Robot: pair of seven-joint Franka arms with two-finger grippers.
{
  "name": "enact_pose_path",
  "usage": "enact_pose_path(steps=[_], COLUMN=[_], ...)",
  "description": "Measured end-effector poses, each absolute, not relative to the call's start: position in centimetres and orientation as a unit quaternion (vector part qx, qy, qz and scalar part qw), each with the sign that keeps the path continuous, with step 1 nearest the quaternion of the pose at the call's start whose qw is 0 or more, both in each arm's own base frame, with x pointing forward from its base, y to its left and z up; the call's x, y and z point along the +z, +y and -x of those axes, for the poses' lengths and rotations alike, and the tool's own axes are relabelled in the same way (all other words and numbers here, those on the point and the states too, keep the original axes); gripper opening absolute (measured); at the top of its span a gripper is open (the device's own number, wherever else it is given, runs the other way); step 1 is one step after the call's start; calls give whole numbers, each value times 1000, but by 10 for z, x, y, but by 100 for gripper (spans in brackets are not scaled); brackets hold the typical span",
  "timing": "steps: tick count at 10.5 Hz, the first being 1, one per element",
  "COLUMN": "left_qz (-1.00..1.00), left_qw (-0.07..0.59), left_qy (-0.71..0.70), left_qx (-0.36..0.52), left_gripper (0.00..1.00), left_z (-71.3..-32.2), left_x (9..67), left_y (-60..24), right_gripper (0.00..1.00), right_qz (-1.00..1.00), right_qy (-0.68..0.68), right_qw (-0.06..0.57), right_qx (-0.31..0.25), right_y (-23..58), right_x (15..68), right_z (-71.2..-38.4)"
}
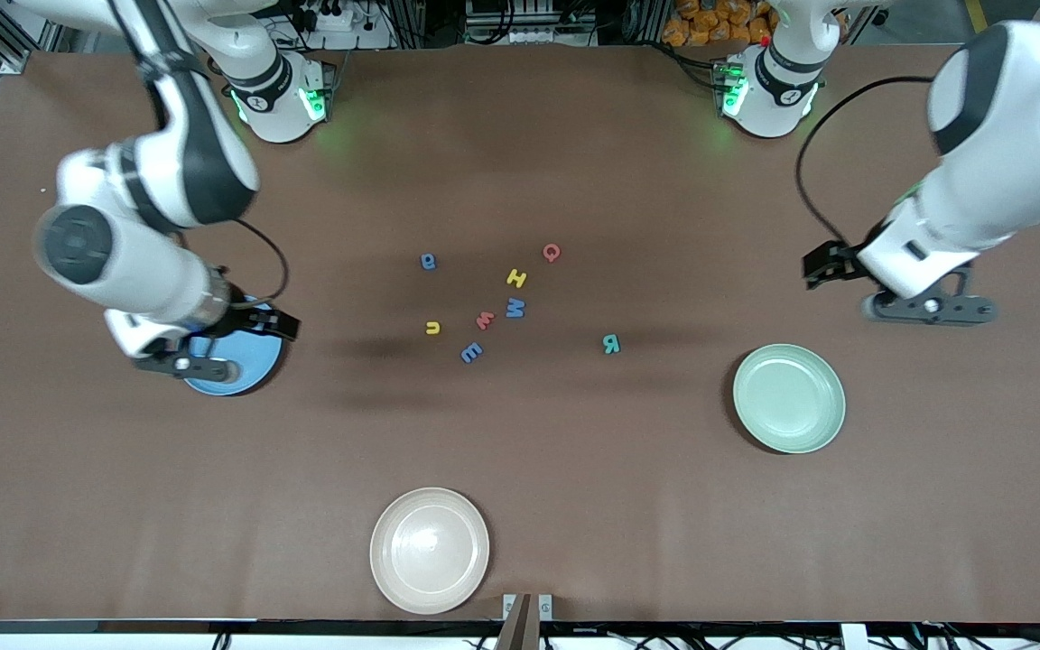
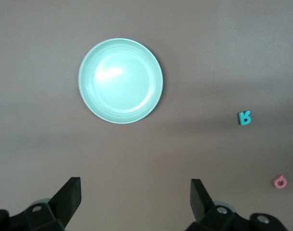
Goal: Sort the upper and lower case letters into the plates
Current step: 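Move both grippers down to the blue a and the teal K, then close both grippers on the blue a and the teal K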
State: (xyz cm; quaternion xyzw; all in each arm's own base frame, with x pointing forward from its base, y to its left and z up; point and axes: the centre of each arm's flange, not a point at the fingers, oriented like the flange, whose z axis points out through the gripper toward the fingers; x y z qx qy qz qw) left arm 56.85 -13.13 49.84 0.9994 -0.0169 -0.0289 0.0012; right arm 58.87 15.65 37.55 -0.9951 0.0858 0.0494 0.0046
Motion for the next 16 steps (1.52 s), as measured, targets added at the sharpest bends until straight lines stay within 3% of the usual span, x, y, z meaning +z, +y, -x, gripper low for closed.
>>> enact_pose_path(steps=[7, 11, 16], left_qz=[-987, -980, -986], left_qw=[-18, -29, -36], left_qy=[160, 195, 160], left_qx=[-29, -20, 3], left_gripper=[100, 100, 100], left_z=[-542, -522, -520], left_x=[383, 311, 260], left_y=[-274, -342, -360], right_gripper=[100, 100, 99], right_qz=[993, 997, 999], right_qy=[51, 19, -7], right_qw=[12, 20, 28], right_qx=[107, 69, 43], right_y=[268, 317, 331], right_x=[257, 209, 183], right_z=[-509, -446, -401])
